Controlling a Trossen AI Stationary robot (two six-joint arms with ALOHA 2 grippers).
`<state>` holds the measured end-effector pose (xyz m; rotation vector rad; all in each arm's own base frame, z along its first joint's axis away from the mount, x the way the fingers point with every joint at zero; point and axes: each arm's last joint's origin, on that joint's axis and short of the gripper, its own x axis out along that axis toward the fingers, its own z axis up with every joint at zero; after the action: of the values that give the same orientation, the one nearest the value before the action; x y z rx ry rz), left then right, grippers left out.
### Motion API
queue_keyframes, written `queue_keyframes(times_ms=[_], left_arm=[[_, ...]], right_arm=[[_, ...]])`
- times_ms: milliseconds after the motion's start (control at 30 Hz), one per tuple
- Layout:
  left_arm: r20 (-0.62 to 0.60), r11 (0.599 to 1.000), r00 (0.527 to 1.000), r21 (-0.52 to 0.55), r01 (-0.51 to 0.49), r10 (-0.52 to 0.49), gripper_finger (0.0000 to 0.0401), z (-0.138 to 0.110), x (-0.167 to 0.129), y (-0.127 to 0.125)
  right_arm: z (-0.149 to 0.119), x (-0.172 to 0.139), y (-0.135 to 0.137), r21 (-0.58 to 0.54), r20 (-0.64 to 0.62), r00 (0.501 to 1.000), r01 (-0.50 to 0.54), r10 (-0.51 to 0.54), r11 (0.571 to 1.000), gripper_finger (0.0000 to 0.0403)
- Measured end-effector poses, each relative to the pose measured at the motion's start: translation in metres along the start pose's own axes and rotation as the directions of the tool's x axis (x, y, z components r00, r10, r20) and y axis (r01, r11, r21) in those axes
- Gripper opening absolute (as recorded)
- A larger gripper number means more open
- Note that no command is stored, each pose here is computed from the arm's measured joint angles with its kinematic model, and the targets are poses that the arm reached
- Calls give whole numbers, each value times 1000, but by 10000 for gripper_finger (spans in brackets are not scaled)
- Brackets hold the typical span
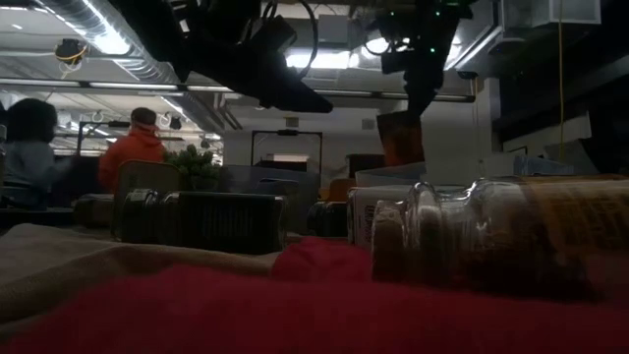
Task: Sort spices by type
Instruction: Put the brown seasoning pack into the green bin
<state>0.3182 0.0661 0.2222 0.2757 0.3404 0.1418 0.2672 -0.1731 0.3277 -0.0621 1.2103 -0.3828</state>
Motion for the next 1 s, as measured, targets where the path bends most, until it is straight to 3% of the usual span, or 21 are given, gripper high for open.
queue_keyframes(times_ms=[233,533,1000], left_arm=[[0,1000,1000,0,0,0,143,0,0,0],[-1,1000,1000,0,1,-1,143,0,0,0],[0,1000,1000,-22,2,-2,143,0,0,0]], right_arm=[[-13,27,2,19,-19,996,-89,89,996,0],[-24,63,8,-34,-8,1000,5,-5,999,0],[-37,85,16,-31,-10,1000,8,-9,999,0]])
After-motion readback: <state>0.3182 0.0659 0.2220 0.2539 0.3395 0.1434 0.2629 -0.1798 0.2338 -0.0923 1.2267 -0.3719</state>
